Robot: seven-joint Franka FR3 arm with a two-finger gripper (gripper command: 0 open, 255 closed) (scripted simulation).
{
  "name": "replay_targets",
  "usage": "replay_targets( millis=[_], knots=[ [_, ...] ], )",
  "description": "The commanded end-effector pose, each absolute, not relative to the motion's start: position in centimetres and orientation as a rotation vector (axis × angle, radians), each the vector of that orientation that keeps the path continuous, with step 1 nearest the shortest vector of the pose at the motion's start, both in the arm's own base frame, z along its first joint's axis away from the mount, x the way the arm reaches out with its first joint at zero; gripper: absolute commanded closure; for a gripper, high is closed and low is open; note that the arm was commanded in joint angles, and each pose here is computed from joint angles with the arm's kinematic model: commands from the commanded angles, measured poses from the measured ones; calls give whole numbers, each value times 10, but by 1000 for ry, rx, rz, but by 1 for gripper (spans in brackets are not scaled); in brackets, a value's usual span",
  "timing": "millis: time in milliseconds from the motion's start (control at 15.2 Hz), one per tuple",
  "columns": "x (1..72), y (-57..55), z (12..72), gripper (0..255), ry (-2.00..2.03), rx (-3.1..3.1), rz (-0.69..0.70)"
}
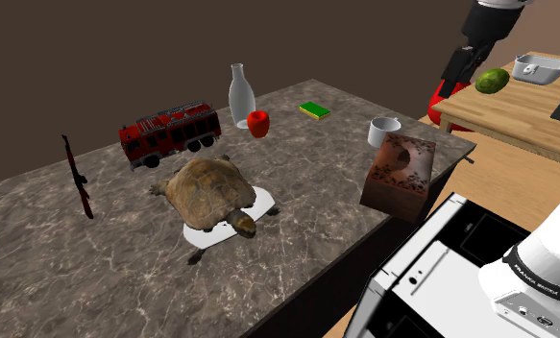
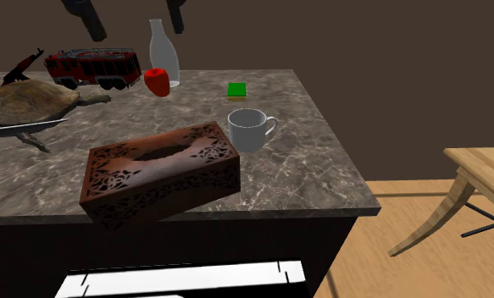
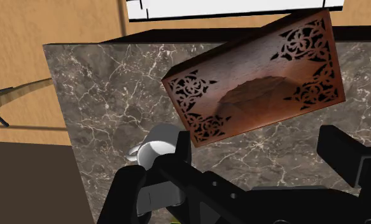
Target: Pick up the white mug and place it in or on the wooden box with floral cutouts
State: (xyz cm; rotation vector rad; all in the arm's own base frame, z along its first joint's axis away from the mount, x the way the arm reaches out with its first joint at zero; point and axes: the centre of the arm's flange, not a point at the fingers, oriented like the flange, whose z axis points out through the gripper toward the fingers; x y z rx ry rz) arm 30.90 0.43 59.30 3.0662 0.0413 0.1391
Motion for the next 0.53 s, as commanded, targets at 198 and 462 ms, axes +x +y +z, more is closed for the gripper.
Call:
replay_targets(
  millis=[198, 462],
  knots=[
    [336, -7, 566, 0, 27, 3069, 131],
    [373, -23, 530, 0, 9, 3073, 119]
  ],
)
